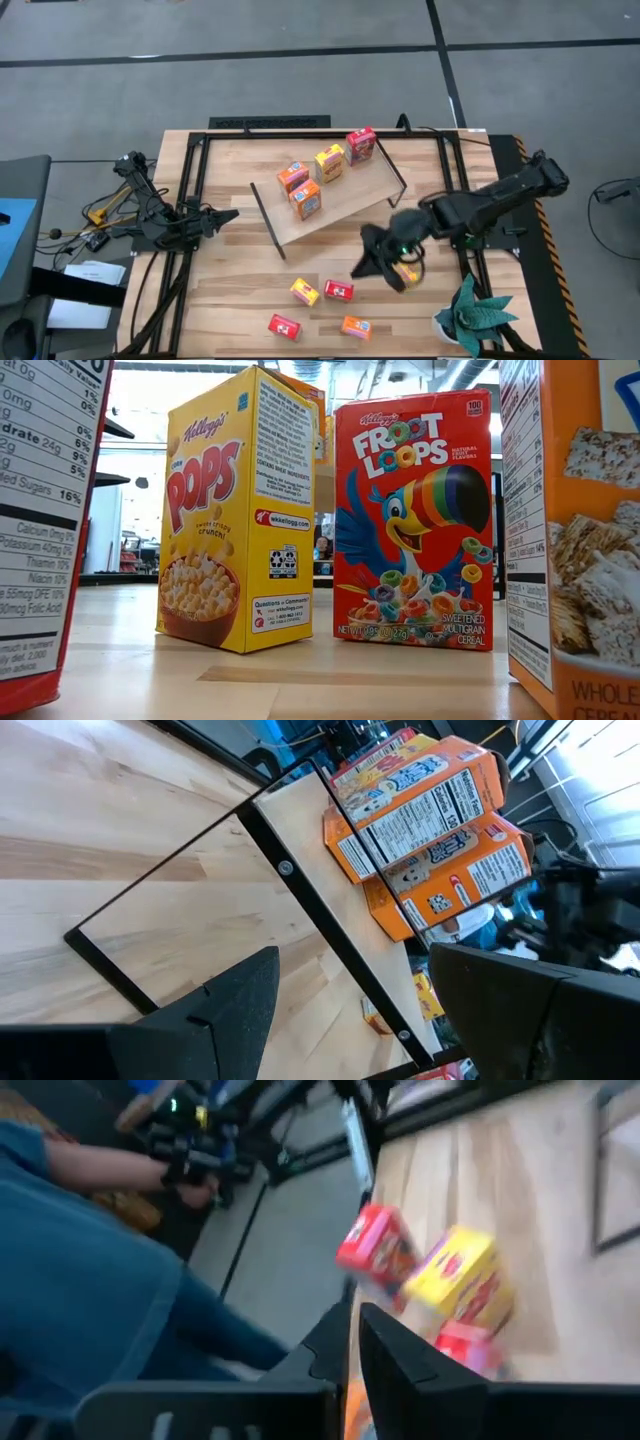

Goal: Stack cereal on shelf
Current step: Put the orange cereal box on the shelf aligned with the other orange cereal box

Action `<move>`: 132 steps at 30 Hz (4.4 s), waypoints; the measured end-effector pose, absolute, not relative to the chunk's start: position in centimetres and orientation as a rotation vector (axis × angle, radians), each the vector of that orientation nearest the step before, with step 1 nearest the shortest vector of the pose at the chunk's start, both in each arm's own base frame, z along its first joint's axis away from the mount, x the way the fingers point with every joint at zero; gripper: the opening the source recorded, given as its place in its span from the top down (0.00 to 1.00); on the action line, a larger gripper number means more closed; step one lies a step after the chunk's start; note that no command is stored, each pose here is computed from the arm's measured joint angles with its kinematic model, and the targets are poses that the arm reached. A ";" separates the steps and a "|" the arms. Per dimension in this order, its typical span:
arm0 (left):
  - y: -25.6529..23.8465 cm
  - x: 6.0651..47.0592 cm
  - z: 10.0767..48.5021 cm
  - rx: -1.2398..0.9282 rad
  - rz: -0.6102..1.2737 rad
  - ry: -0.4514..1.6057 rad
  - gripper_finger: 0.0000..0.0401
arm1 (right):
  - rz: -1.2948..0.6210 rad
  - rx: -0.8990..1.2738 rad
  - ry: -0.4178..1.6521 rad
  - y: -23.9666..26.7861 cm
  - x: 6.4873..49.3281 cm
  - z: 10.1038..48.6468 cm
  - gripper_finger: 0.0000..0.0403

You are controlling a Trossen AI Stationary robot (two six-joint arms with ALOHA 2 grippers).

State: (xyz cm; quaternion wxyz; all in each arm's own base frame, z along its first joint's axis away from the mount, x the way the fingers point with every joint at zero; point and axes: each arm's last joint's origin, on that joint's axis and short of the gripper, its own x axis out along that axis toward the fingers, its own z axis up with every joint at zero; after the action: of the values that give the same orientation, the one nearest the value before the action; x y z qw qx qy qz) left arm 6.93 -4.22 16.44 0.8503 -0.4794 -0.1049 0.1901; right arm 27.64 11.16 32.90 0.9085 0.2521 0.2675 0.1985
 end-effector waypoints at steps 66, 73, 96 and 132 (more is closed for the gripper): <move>-4.6 7.1 16.5 -0.914 0.310 -0.147 0.38 | -0.047 0.372 1.279 25.8 32.6 24.0 0.35; -4.6 7.1 16.5 -0.914 0.311 -0.147 0.38 | -0.005 0.375 1.276 25.0 32.7 25.0 0.59; -4.6 7.1 16.5 -0.927 0.314 -0.151 0.38 | 0.052 0.260 0.934 7.2 32.2 37.5 0.68; -4.4 7.1 16.2 -0.952 0.414 -0.200 0.38 | 0.217 -0.434 1.066 3.3 39.1 39.2 0.66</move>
State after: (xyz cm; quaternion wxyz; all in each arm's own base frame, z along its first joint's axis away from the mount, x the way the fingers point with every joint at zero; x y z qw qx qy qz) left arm 7.11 -4.43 16.16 0.8635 -0.4541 -0.0953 0.1976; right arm 39.05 3.26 39.18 0.8334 -0.2050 0.5030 0.1023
